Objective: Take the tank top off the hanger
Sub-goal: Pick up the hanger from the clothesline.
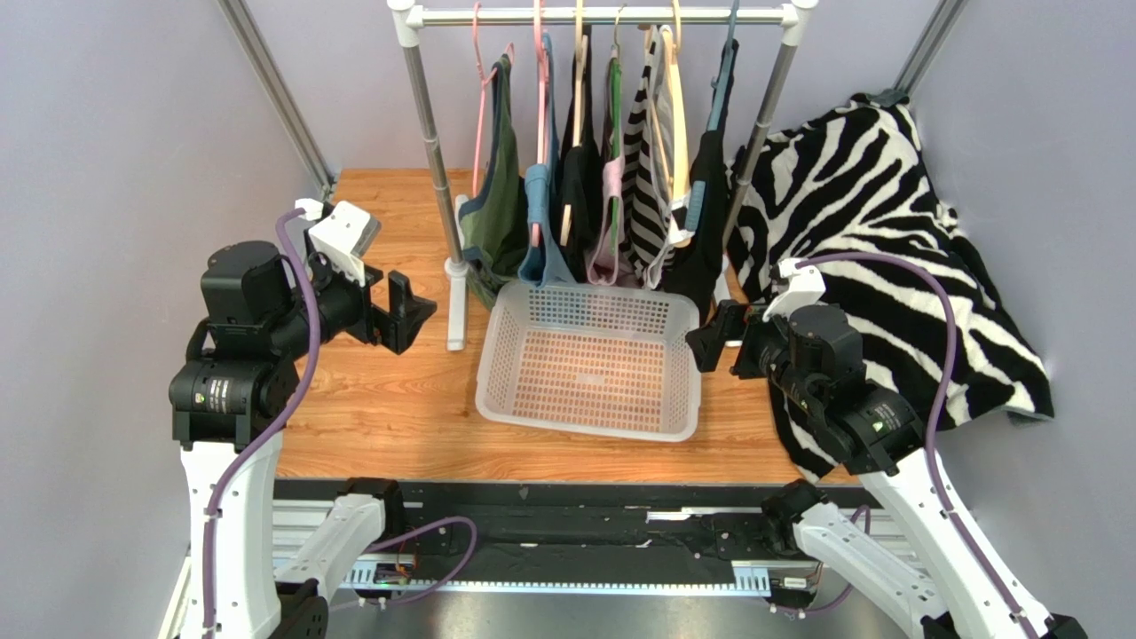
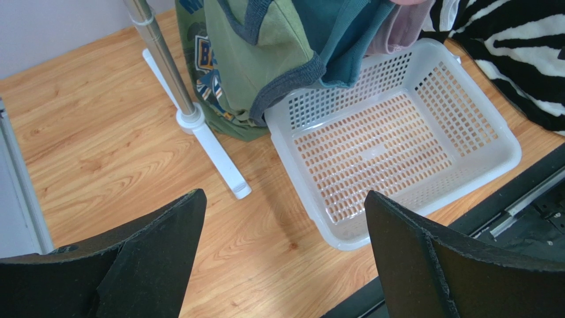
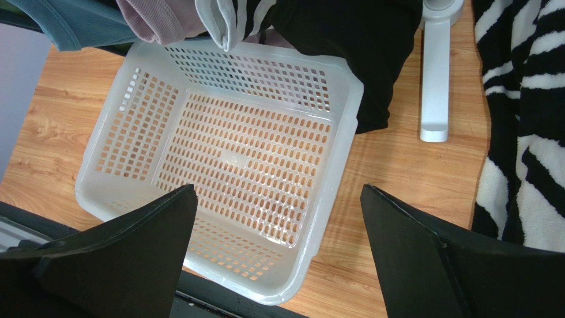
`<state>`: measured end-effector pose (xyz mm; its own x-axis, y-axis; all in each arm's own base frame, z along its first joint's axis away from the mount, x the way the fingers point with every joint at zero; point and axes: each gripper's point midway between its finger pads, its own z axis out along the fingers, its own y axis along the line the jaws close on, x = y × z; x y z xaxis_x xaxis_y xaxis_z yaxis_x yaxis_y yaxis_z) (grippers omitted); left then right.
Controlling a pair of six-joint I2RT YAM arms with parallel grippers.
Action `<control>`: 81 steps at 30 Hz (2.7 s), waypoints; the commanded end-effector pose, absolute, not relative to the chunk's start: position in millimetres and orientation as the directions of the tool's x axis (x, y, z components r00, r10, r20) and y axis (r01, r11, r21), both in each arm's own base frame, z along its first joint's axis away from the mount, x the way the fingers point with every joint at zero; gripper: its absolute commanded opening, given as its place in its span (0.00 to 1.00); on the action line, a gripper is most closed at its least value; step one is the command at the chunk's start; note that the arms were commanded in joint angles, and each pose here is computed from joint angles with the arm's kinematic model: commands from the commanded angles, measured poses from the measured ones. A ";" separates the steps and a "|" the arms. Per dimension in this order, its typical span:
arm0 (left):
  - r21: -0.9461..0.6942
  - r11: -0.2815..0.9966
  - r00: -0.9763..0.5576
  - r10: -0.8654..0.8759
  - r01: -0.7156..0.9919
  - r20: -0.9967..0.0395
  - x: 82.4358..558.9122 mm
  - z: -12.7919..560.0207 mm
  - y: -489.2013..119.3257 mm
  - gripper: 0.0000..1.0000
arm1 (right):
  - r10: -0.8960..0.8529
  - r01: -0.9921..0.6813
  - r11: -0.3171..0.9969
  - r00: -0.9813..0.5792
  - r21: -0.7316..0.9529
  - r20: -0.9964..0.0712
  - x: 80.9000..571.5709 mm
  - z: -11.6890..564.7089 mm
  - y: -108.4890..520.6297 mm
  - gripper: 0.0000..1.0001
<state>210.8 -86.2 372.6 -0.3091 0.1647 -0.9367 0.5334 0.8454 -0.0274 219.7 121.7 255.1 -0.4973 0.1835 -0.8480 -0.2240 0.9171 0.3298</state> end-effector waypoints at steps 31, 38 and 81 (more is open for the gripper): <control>-0.027 0.870 -0.089 0.020 0.492 -0.996 412.4 495.8 -153.0 0.99 | 0.159 -0.277 0.911 -0.446 0.305 -0.881 222.5 265.5 130.5 0.98; -0.050 0.922 -0.160 0.013 0.384 -0.987 443.2 464.5 -144.8 0.95 | 0.156 -0.276 0.915 -0.434 0.295 -0.887 220.4 267.0 127.8 0.97; 0.147 0.890 0.081 0.124 0.431 -0.989 326.8 547.6 -128.0 0.00 | 0.151 -0.303 0.905 -0.428 0.299 -0.891 215.0 269.2 131.2 0.70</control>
